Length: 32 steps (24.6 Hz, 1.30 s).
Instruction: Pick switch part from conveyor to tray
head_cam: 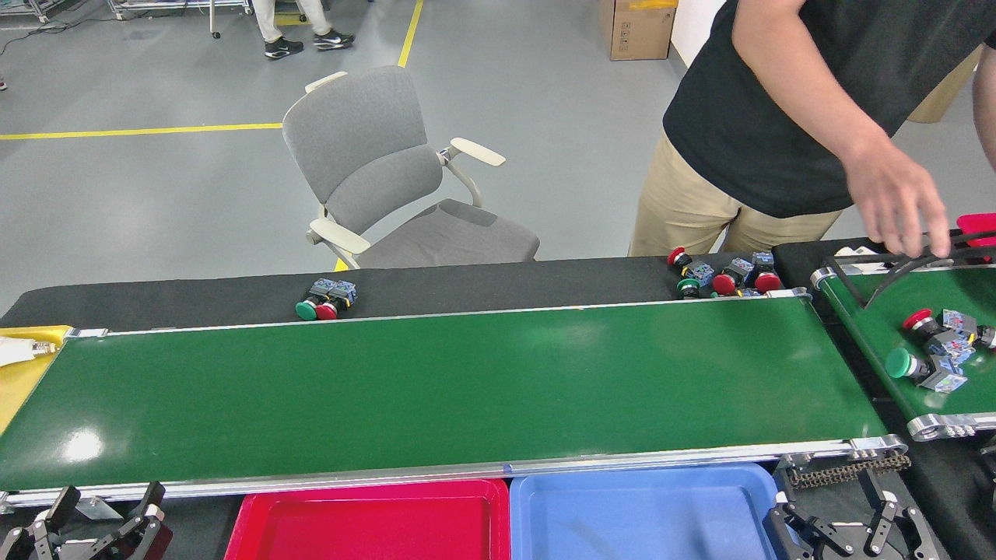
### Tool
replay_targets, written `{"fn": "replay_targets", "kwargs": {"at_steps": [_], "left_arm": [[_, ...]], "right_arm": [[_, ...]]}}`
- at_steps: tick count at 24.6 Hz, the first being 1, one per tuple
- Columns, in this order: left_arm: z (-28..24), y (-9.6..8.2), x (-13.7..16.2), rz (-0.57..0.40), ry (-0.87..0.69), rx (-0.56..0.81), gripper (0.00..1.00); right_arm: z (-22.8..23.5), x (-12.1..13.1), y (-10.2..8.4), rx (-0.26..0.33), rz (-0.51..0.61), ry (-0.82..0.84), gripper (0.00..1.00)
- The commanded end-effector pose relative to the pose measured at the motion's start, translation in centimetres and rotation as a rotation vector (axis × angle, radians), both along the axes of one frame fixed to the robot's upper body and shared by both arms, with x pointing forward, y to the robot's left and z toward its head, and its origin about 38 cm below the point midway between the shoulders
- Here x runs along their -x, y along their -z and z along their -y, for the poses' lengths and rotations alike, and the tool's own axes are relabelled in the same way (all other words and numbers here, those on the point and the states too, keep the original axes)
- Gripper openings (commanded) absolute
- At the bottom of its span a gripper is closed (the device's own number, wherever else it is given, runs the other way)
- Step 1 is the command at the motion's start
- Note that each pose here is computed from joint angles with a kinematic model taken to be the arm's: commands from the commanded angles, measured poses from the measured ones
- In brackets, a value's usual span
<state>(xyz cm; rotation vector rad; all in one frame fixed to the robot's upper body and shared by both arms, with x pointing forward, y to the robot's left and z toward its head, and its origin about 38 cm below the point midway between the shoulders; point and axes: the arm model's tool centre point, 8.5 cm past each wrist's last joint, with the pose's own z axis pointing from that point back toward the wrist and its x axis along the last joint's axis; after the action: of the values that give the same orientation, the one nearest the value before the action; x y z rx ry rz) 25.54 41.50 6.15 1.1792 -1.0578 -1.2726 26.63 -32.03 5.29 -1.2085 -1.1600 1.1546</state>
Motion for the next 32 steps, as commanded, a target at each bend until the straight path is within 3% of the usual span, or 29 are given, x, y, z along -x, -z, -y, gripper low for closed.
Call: {"fn": "replay_targets", "kwargs": {"at_steps": [1, 6, 18, 23, 26, 32], "left_arm": [[0.0, -0.6, -0.3, 0.016, 0.003, -0.013, 1.00], [0.0, -0.6, -0.3, 0.015, 0.002, -0.011, 1.00], [0.0, -1.0, -1.3, 0.030, 0.015, -0.010, 1.00], [0.1, -2.7, -3.2, 0.075, 0.005, -0.007, 1.00], [1.0, -2.5, -3.7, 0.059, 0.023, -0.009, 1.00], [0.5, -2.2, -3.6, 0.039, 0.020, -0.019, 1.00]], "right_arm": [[0.0, -0.1, -0.6, 0.002, 0.024, -0.008, 1.00], [0.1, -0.1, -0.9, -0.073, 0.065, 0.001, 1.00], [0.2, -1.2, -1.2, -0.070, 0.068, 0.002, 1.00], [0.5, -1.4, 0.1, -0.072, -0.047, 0.022, 1.00], [1.4, -1.6, 0.1, -0.054, -0.060, 0.046, 1.00], [2.4, -5.0, -0.7, -0.014, -0.058, 0.028, 1.00]]}}
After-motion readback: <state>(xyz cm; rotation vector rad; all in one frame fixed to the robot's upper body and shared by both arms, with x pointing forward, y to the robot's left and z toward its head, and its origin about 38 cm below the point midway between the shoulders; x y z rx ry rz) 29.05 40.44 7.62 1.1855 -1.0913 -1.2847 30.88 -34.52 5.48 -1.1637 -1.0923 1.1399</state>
